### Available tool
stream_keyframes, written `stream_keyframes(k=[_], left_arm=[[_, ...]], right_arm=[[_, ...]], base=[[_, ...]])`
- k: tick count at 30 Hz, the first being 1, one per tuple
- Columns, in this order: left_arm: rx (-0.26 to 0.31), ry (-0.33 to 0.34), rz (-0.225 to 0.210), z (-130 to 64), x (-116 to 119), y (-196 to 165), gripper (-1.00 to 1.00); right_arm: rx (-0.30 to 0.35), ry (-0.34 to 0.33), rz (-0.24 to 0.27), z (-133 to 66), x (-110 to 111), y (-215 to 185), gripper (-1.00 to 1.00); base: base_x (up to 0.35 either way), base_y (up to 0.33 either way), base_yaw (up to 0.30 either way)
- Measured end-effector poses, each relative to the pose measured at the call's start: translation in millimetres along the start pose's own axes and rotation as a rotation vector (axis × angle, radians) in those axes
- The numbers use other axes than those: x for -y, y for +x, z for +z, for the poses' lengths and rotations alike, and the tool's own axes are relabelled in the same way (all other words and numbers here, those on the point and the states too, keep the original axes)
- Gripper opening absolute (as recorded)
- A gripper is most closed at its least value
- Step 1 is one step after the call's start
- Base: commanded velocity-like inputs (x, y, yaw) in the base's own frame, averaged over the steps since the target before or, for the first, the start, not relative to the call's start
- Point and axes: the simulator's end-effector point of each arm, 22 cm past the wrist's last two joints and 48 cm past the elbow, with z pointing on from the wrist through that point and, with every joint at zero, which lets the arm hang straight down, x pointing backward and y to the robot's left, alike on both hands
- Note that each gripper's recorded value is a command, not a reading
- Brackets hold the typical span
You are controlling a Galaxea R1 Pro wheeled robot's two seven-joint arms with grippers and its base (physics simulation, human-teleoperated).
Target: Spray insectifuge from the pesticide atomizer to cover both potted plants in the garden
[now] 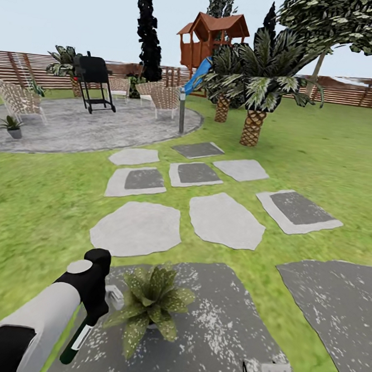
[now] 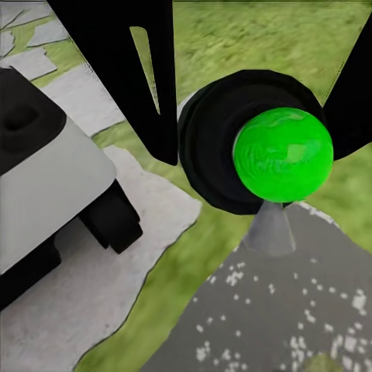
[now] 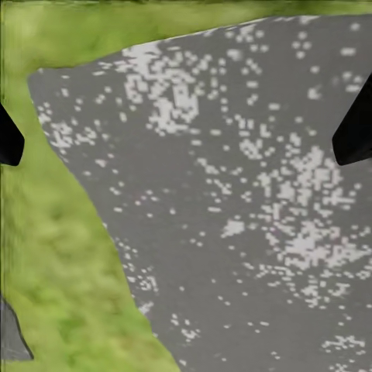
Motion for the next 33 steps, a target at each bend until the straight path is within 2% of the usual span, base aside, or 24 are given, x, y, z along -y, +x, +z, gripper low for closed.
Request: stream_keyframes(k=[7, 12, 15, 17, 19, 22, 28, 33], left_arm=[[0.022, -0.012, -0.009, -7.4, -6, -3, -1.0], [0.061, -0.001, 0.052, -17.0, 23, -38, -1.0], [0.051, 0.003, 0.064, -13.0, 29, -39, -1.0], [0.033, 0.003, 0.053, -7.2, 23, -29, -1.0], [0.012, -0.003, 0.022, -2.9, 8, -11, -1.0], [0.004, -0.002, 0.001, -0.7, 0, -1, -1.0], [0.007, -0.001, -0.001, -1.3, 0, -2, -1.0], [0.006, -0.001, 0.003, -1.0, 1, -3, -1.0]], right_arm=[[0.0, 0.0, 0.0, 0.0, 0, 0, 1.0], [0.0, 0.0, 0.0, 0.0, 0, 0, 1.0], [0.0, 0.0, -0.001, 0.1, 1, 0, 1.0], [0.0, -0.001, -0.002, 0.1, 0, 0, 1.0], [0.0, 0.001, -0.002, 0.2, 1, 0, 1.0], [0.0, 0.002, -0.002, 0.2, 2, 0, 1.0], [0.0, 0.001, -0.001, 0.1, 1, 0, 1.0], [0.0, 0.001, -0.001, 0.0, 1, 0, 1.0]], base=[[0.0, 0.0, -0.025], [0.0, 0.0, 0.0], [0.0, 0.0, 0.0], [0.0, 0.0, 0.0], [0.0, 0.0, 0.0], [0.0, 0.028, 0.0], [0.0, 0.257, -0.008], [0.0, 0.3, -0.233]])
